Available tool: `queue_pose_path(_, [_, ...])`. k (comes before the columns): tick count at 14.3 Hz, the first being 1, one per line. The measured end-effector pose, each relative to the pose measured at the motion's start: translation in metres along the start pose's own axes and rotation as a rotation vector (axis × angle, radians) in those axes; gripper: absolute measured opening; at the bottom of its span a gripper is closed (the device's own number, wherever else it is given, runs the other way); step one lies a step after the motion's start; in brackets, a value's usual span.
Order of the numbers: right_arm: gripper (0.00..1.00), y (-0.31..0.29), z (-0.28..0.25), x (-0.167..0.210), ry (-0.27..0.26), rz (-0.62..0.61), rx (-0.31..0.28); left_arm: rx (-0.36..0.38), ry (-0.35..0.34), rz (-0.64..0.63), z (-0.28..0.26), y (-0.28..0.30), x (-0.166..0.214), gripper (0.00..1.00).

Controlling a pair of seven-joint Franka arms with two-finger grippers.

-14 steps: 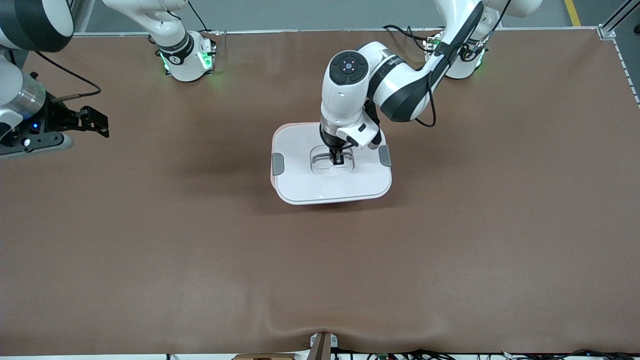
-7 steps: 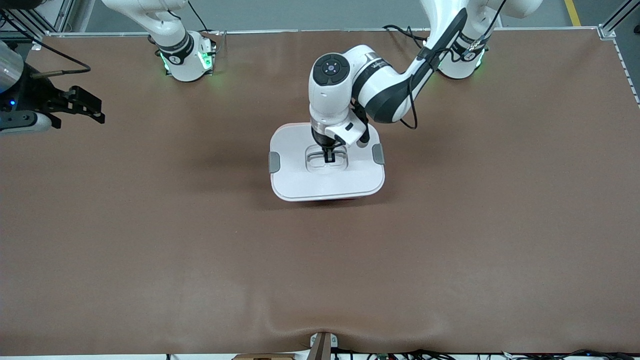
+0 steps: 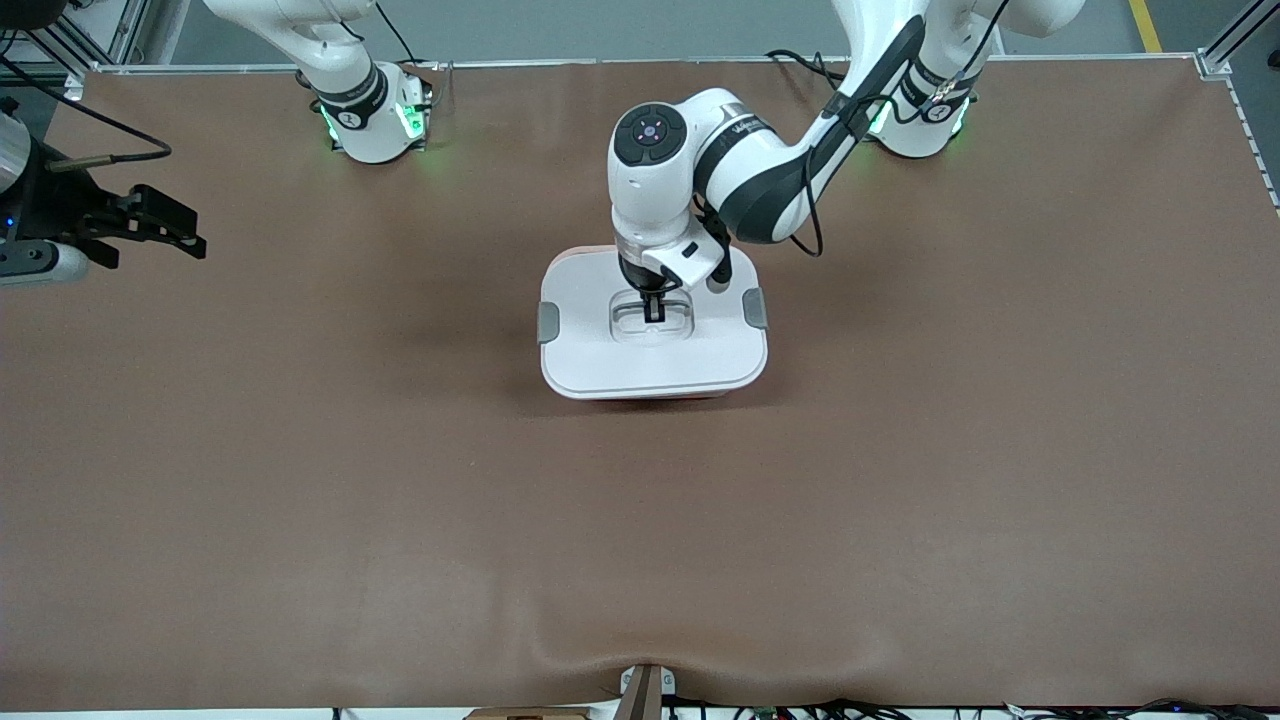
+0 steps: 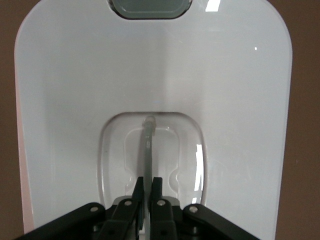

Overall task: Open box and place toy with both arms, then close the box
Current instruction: 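Lower the lid onto the box and press it down with the left gripper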

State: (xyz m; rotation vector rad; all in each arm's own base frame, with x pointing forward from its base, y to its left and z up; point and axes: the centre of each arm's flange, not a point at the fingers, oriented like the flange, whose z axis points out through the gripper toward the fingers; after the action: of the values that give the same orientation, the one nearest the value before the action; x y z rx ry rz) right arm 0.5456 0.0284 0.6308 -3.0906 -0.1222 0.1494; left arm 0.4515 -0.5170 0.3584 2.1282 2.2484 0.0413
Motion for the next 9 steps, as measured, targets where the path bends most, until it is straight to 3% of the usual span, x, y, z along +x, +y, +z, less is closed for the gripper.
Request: queue_pose_path(9, [1.00,0.012,-0.002,0.000,0.002,0.041,0.007,0.003,0.004,0.005,0.002,-0.003,-0.002,0.07])
